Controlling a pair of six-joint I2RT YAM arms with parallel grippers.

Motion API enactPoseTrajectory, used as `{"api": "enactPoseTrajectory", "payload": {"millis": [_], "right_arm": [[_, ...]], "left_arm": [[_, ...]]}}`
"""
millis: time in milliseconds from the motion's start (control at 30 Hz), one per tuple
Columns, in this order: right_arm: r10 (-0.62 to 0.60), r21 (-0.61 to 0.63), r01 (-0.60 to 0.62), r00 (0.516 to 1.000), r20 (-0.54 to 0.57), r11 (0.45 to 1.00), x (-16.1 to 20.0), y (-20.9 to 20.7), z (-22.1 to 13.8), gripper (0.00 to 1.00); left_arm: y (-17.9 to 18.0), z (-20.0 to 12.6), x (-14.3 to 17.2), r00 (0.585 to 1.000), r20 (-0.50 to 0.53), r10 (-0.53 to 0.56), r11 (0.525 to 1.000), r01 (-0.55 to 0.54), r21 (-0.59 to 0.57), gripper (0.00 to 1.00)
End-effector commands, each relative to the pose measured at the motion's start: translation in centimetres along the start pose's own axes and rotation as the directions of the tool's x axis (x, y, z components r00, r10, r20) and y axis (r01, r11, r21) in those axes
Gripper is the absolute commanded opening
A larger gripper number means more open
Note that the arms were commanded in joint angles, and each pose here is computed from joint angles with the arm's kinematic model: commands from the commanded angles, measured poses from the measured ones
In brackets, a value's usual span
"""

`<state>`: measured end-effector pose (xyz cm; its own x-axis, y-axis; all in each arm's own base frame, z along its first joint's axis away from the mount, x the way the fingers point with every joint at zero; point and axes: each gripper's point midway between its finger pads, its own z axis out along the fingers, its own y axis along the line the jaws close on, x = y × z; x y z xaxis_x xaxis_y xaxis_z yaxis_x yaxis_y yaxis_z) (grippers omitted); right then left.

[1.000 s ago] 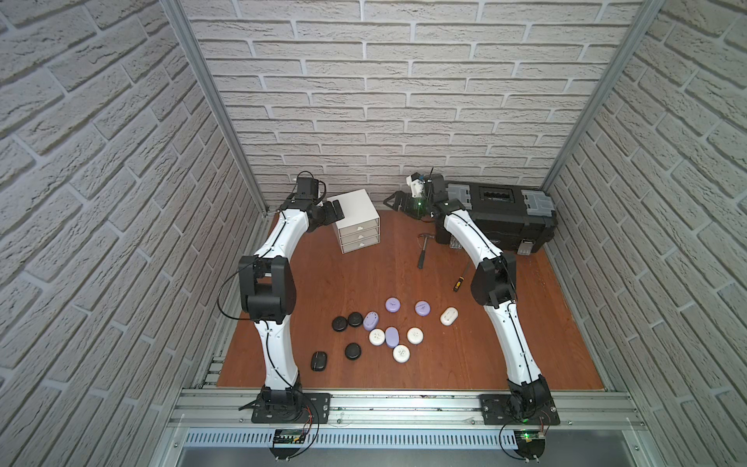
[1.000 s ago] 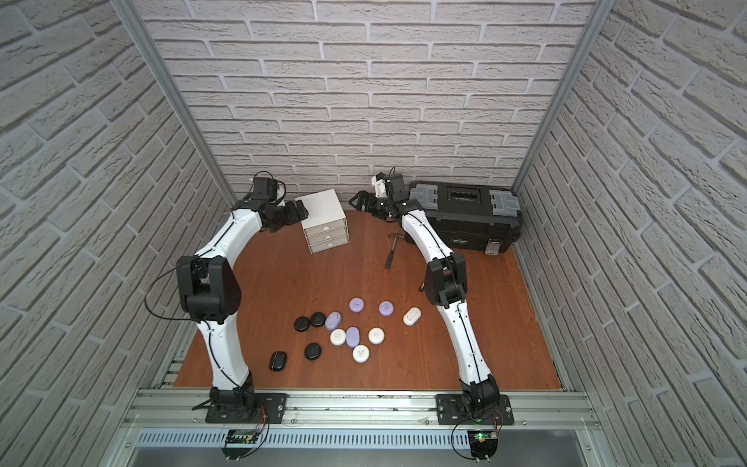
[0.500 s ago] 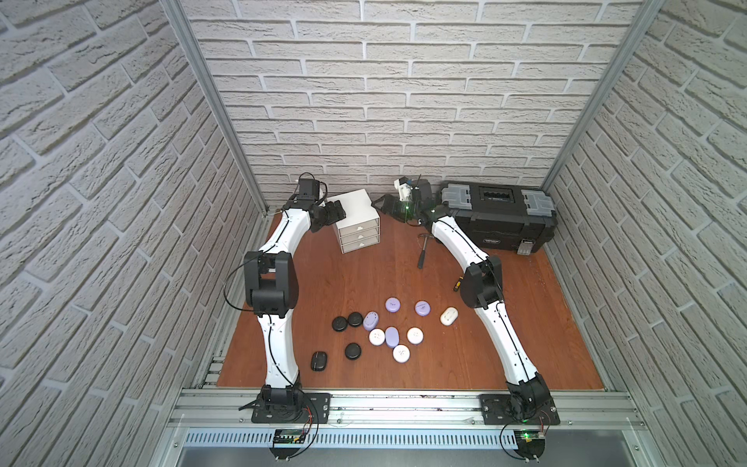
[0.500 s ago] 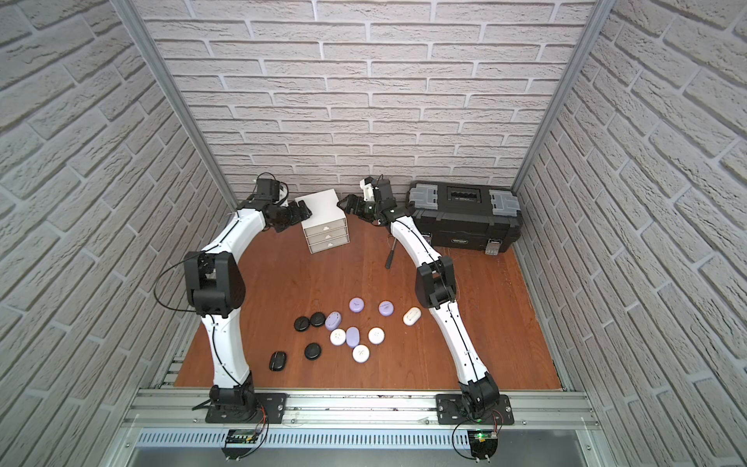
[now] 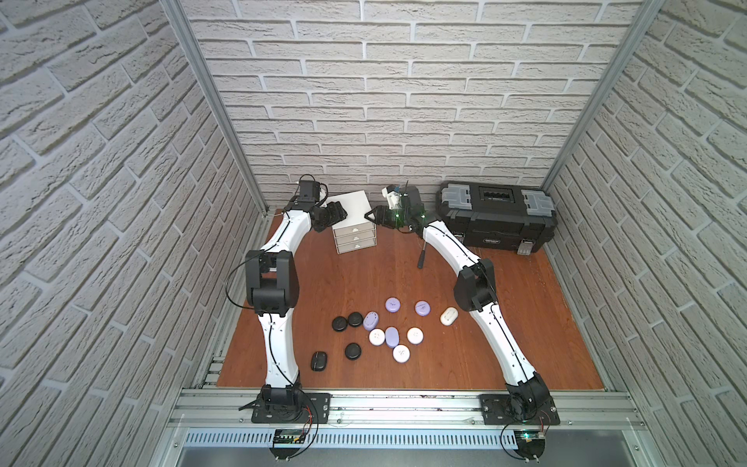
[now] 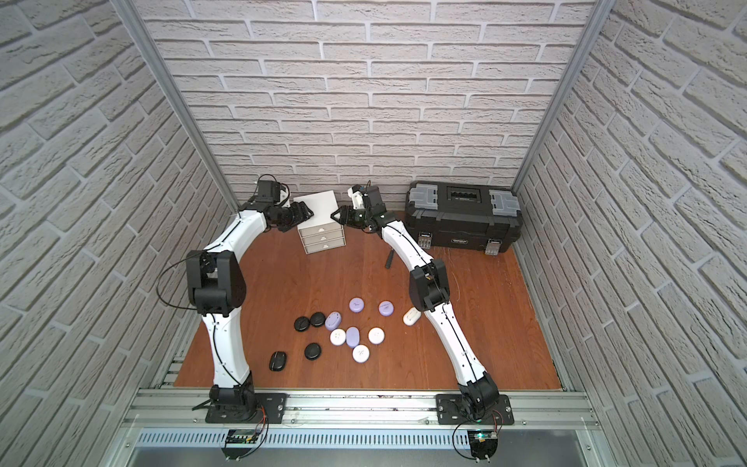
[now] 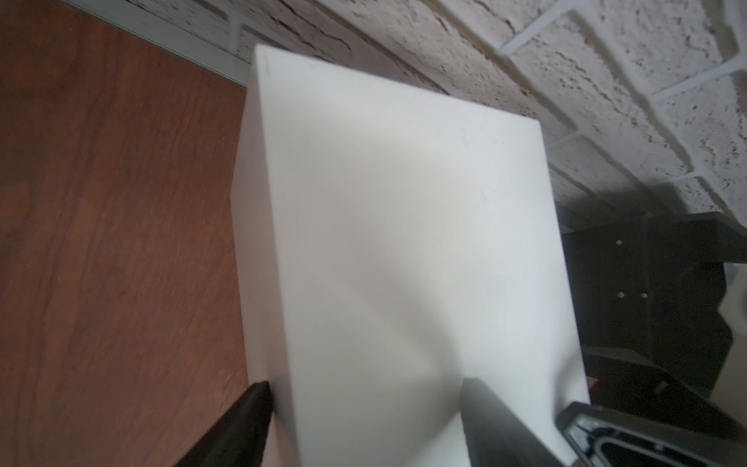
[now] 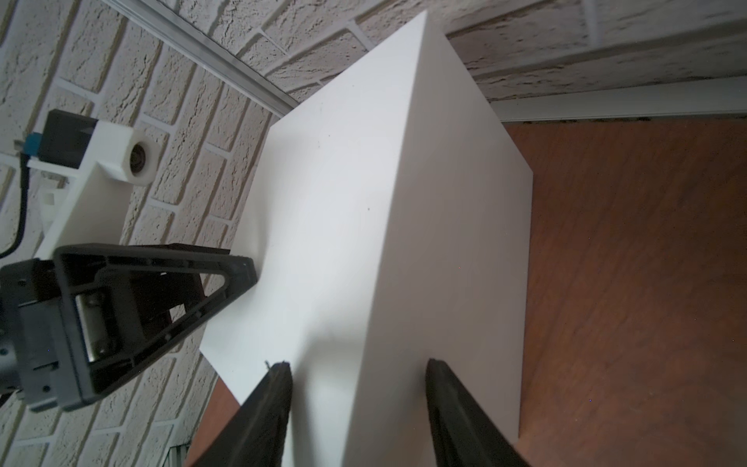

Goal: Put the bluetooth earphones in the drawer according to color
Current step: Move the storage box to the center of the board.

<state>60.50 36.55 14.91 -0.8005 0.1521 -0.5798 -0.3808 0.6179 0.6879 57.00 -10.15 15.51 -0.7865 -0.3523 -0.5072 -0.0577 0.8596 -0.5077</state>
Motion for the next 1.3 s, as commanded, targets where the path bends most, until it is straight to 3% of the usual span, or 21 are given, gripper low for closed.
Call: {"api": "enactPoseTrajectory", "payload": {"millis": [0,400,967,1267], "right_arm": [[-0.081,-0.053,0.077,0.993,-0.084,0.996,2.3,3.6,-0.2,0.49],[-0.145,-0.057,0.136,0.966,-0.212,0.989,6.9,5.7,-2.2,0.46],[-0.158,-0.036,0.154,0.941,-0.301,0.987,13.5,6.7,-9.4,0.46],[-0.171,-0.026,0.172,0.932,-0.321,0.985,15.0,7.0,-11.9,0.46]], "left_arm": [[-0.9,0.9,2.3,0.999,-0.048,0.007,0.999,-0.005,0.044,0.75],[-3.8,0.1,9.9,0.986,-0.153,0.068,0.997,-0.062,0.045,0.72],[-9.4,-4.6,19.7,0.958,-0.204,0.201,0.979,-0.202,0.015,0.72],[-10.0,-5.6,22.6,0.949,-0.214,0.232,0.971,-0.239,-0.009,0.73]]}}
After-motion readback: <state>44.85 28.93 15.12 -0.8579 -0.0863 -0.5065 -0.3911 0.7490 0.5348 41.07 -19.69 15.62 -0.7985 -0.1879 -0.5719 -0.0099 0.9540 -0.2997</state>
